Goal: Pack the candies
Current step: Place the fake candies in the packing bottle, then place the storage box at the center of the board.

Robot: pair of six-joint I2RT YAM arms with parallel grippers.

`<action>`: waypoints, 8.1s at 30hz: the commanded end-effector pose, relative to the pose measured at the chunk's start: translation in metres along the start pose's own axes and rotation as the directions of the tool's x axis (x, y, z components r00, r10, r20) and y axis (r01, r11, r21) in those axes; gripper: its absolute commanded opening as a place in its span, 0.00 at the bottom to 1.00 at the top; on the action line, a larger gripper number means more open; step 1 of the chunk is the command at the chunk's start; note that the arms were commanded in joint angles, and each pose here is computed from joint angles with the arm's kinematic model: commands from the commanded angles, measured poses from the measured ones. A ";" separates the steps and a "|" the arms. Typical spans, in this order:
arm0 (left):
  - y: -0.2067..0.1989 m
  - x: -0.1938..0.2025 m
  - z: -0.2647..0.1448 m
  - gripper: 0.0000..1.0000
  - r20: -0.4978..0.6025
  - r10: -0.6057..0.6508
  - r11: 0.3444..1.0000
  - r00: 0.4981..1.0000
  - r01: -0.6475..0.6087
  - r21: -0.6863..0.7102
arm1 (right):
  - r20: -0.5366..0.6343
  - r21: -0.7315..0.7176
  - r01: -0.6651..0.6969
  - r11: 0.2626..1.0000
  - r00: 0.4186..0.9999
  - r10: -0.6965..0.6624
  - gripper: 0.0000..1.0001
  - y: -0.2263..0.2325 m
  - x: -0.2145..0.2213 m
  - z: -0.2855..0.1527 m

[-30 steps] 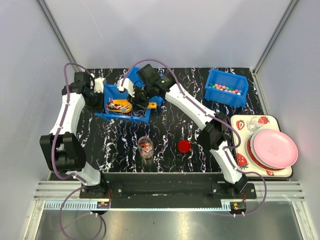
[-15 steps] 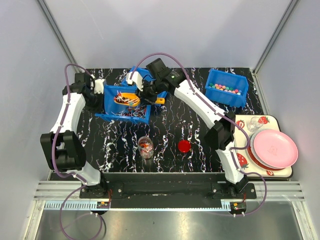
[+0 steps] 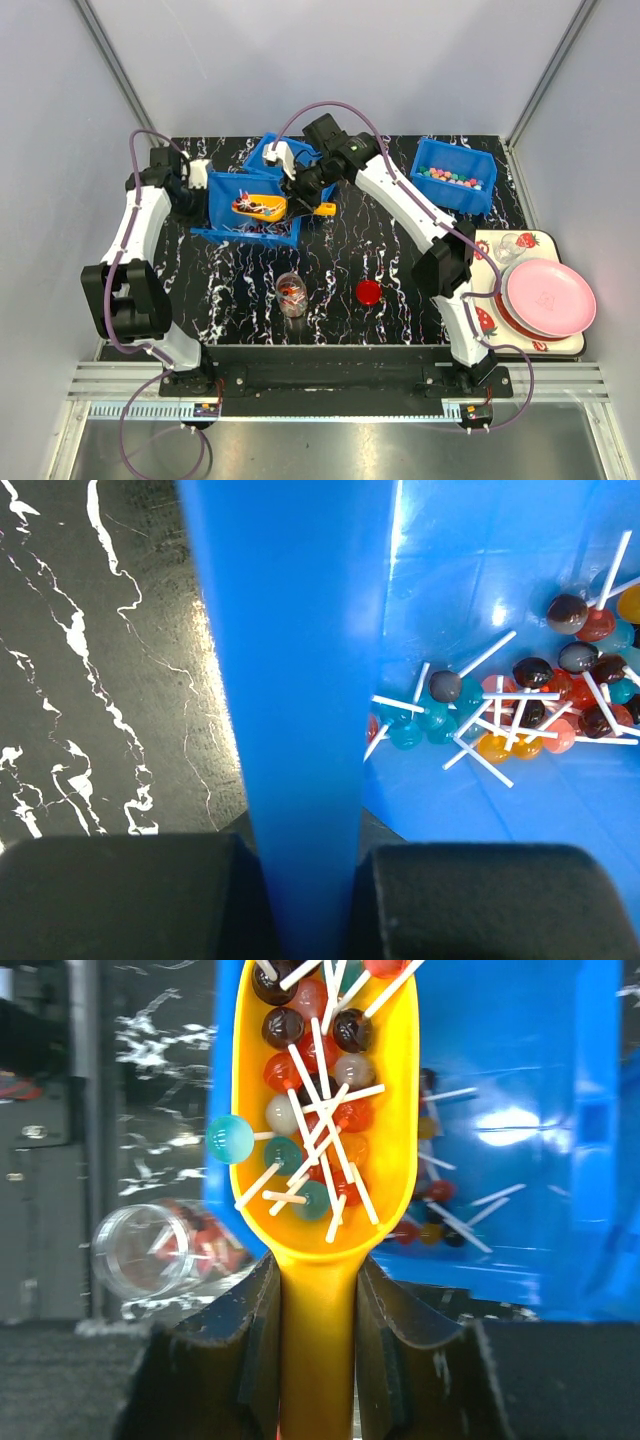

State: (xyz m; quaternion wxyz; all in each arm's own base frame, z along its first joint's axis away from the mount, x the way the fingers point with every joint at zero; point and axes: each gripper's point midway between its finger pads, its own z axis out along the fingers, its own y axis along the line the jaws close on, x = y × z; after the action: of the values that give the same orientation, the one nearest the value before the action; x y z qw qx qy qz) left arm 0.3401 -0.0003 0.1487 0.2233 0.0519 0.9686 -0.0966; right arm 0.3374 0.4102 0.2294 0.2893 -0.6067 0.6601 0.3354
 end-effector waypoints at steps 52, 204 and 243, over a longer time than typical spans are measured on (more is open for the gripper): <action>0.016 -0.030 -0.015 0.00 0.121 -0.036 0.999 0.992 0.037 -0.005 | -0.020 0.088 0.184 0.979 0.983 -0.183 0.00 0.073 0.007 -0.097; 0.036 -0.008 -0.012 0.00 0.127 -0.079 0.997 0.989 0.077 0.021 | -0.665 -0.083 0.328 0.941 0.685 -0.298 0.00 0.129 0.110 -0.101; 0.054 0.024 0.021 0.00 0.003 -0.104 0.994 0.995 0.104 -0.024 | -0.549 0.177 0.432 0.884 0.789 -0.275 0.00 0.094 0.055 -0.139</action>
State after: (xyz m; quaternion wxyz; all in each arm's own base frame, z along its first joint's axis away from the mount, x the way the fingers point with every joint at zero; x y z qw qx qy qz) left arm 0.3225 0.0493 0.1089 0.1978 -0.0050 0.9763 -0.0873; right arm 0.2397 0.2916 0.2440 0.2157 -0.7594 0.6132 -0.0269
